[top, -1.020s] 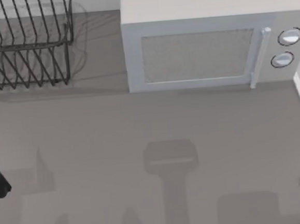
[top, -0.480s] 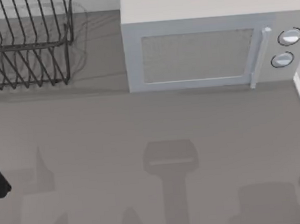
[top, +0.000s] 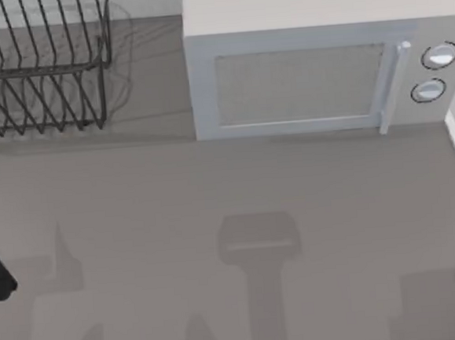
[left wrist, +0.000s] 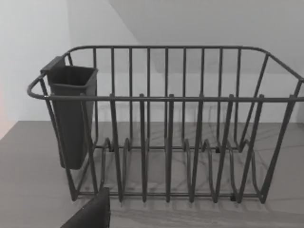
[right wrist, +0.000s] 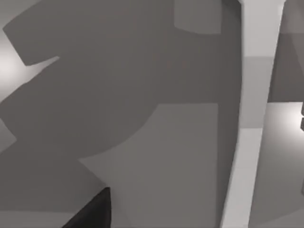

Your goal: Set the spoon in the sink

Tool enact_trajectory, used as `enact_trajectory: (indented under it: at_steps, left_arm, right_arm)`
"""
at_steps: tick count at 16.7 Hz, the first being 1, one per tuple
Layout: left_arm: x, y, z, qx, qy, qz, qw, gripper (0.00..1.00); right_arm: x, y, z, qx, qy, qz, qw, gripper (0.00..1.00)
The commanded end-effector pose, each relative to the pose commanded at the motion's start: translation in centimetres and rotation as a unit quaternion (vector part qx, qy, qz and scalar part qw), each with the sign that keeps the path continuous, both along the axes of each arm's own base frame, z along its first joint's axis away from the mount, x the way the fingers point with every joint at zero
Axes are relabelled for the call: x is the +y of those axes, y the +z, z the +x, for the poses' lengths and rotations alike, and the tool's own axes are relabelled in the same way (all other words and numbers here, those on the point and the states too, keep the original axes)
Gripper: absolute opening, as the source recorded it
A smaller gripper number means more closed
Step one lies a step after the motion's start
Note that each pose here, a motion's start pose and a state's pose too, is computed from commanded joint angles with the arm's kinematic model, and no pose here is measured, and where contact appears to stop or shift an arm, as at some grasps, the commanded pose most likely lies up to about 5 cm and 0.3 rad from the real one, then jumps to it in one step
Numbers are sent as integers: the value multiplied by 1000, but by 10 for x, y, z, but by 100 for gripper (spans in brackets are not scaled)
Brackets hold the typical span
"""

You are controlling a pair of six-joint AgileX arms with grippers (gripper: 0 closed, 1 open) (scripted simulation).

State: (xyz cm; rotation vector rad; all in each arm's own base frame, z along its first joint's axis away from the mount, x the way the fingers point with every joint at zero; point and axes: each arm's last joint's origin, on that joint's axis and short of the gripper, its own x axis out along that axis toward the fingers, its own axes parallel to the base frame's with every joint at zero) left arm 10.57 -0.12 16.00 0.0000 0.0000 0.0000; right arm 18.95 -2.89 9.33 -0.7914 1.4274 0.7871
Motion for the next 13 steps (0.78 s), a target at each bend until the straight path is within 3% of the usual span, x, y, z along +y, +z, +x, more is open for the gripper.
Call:
enact_trajectory:
  at_steps: [4, 13]
  left_arm:
    - [0, 0, 0, 0, 0, 0, 1000, 100]
    - [0, 0, 0, 0, 0, 0, 1000, 100]
  right_arm:
    - [0, 0, 0, 0, 0, 0, 1000, 100]
    - [0, 0, 0, 0, 0, 0, 1000, 32]
